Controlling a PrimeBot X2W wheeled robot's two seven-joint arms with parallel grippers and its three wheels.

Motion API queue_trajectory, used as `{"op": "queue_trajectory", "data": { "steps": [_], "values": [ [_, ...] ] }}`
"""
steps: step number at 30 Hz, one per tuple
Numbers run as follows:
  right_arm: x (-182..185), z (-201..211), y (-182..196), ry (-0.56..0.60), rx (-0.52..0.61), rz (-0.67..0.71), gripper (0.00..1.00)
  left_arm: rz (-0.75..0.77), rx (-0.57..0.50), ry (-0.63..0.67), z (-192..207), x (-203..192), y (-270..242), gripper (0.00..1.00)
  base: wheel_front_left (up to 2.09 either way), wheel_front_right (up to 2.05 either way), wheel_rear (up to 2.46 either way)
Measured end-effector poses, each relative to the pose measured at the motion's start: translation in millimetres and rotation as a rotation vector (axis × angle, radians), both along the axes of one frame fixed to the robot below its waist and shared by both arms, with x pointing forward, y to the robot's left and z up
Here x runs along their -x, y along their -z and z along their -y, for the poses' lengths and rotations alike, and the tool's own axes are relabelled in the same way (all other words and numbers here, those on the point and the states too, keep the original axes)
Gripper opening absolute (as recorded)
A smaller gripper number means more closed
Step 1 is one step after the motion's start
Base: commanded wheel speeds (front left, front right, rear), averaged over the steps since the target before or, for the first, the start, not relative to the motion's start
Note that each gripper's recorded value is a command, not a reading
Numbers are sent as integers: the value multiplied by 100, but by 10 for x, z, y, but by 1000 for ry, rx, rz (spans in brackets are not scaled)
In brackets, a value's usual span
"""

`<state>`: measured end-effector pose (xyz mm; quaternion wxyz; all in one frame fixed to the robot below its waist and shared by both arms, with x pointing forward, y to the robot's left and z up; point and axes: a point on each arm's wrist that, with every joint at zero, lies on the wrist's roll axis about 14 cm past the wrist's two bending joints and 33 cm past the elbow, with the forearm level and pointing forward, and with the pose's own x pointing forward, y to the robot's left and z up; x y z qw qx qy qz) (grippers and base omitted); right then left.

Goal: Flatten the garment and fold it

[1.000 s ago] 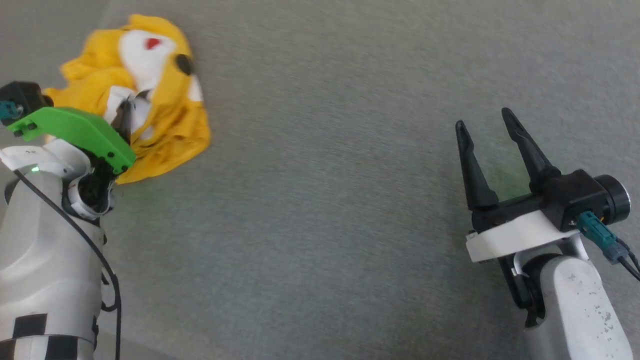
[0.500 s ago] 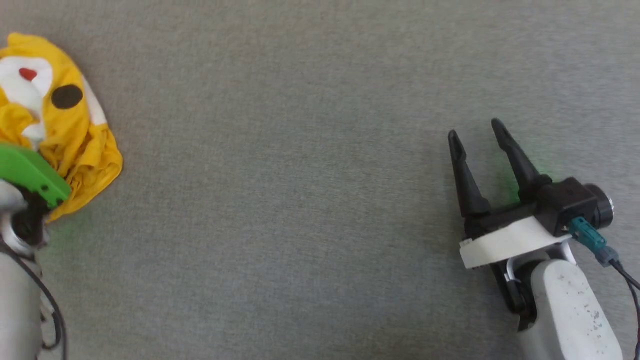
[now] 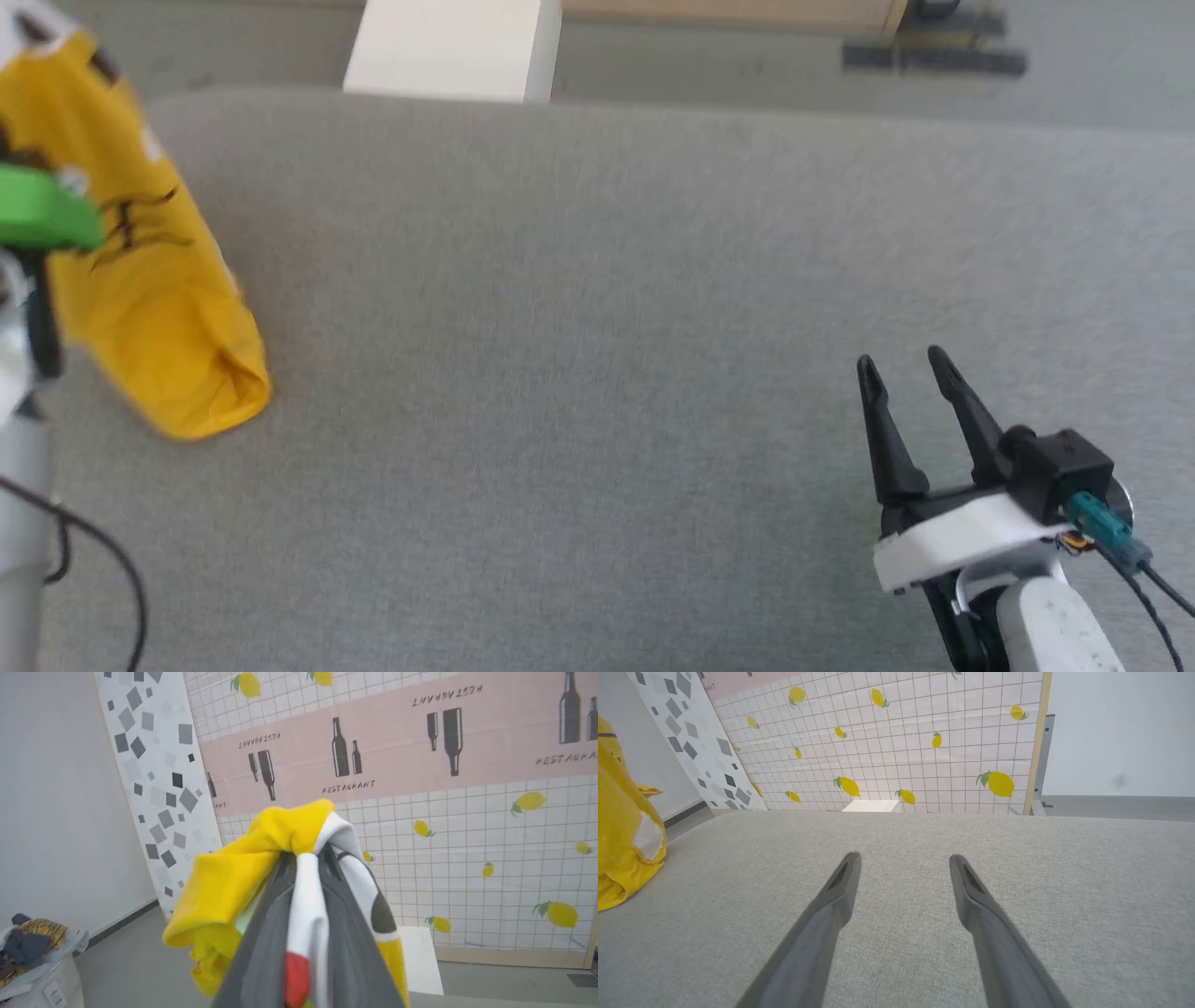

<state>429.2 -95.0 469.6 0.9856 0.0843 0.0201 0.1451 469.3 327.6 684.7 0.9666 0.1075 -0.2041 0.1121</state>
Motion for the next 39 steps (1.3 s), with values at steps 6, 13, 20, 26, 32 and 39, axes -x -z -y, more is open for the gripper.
{"op": "queue_trajectory", "data": {
  "steps": [6,13,20,26,32,39],
  "values": [
    [201,221,-254,62,-3,60,100,189,-30,283,1048,101,-743,0,0,0,0],
    [419,620,-395,174,10,93,100,239,45,665,2462,174,-1014,0,0,0,0],
    [625,959,-443,277,13,101,100,-163,155,871,3470,-20,24,0,0,0,0],
    [782,1216,-400,359,18,83,100,-854,148,897,3889,274,1882,0,0,0,0],
    [878,1406,-266,422,35,38,100,-1338,102,884,3947,818,2922,100,0,0,0],
    [816,1296,-265,386,30,41,100,-1009,275,875,3874,466,2433,100,0,0,0]
  ]
}}
